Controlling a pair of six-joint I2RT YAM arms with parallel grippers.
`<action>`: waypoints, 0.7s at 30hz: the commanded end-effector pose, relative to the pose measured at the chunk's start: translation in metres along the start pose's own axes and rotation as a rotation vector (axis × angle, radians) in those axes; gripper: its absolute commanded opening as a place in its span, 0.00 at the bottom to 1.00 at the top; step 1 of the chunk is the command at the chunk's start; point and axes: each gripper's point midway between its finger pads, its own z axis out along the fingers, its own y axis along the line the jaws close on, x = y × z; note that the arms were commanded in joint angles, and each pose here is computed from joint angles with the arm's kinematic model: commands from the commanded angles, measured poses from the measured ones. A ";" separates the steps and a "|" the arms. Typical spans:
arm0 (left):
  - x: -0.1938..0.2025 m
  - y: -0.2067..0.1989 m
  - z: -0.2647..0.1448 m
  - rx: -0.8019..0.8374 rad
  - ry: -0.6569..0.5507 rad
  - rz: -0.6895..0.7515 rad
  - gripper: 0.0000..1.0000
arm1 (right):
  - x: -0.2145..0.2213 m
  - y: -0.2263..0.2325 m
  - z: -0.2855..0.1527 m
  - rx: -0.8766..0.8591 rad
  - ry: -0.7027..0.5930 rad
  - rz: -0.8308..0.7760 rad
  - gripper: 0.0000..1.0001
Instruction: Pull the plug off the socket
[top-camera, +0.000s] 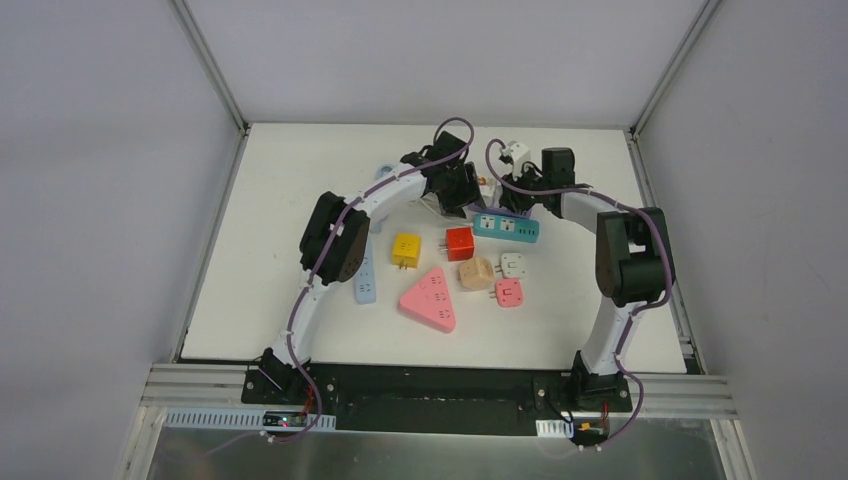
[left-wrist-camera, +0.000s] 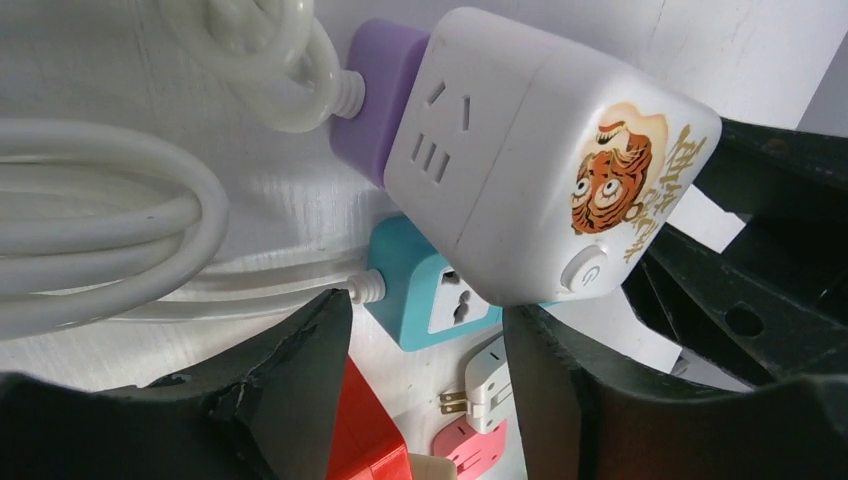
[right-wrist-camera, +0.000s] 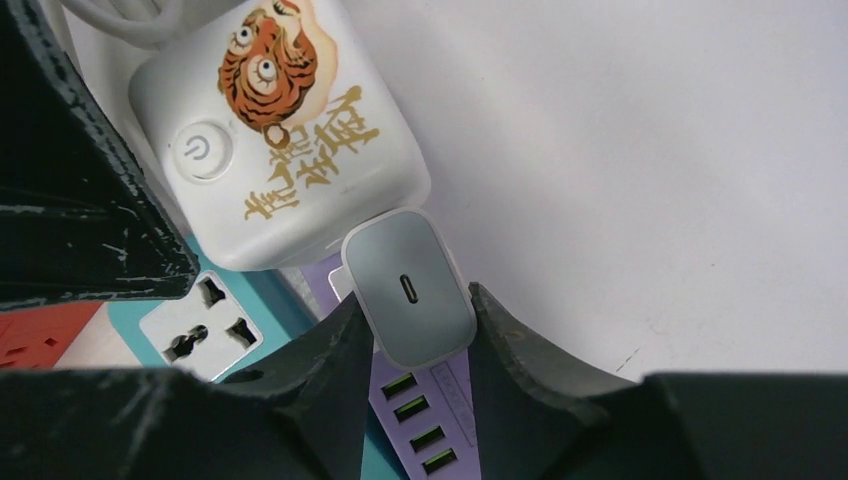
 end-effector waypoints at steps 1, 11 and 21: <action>-0.022 -0.021 -0.018 0.064 -0.049 0.015 0.61 | -0.037 -0.006 -0.015 0.076 -0.088 -0.140 0.02; -0.066 -0.053 -0.059 0.155 -0.259 0.069 0.71 | -0.031 0.000 -0.014 0.052 -0.073 -0.131 0.00; -0.055 -0.019 -0.012 0.017 -0.160 0.034 0.56 | -0.030 0.005 -0.015 0.049 -0.103 -0.117 0.00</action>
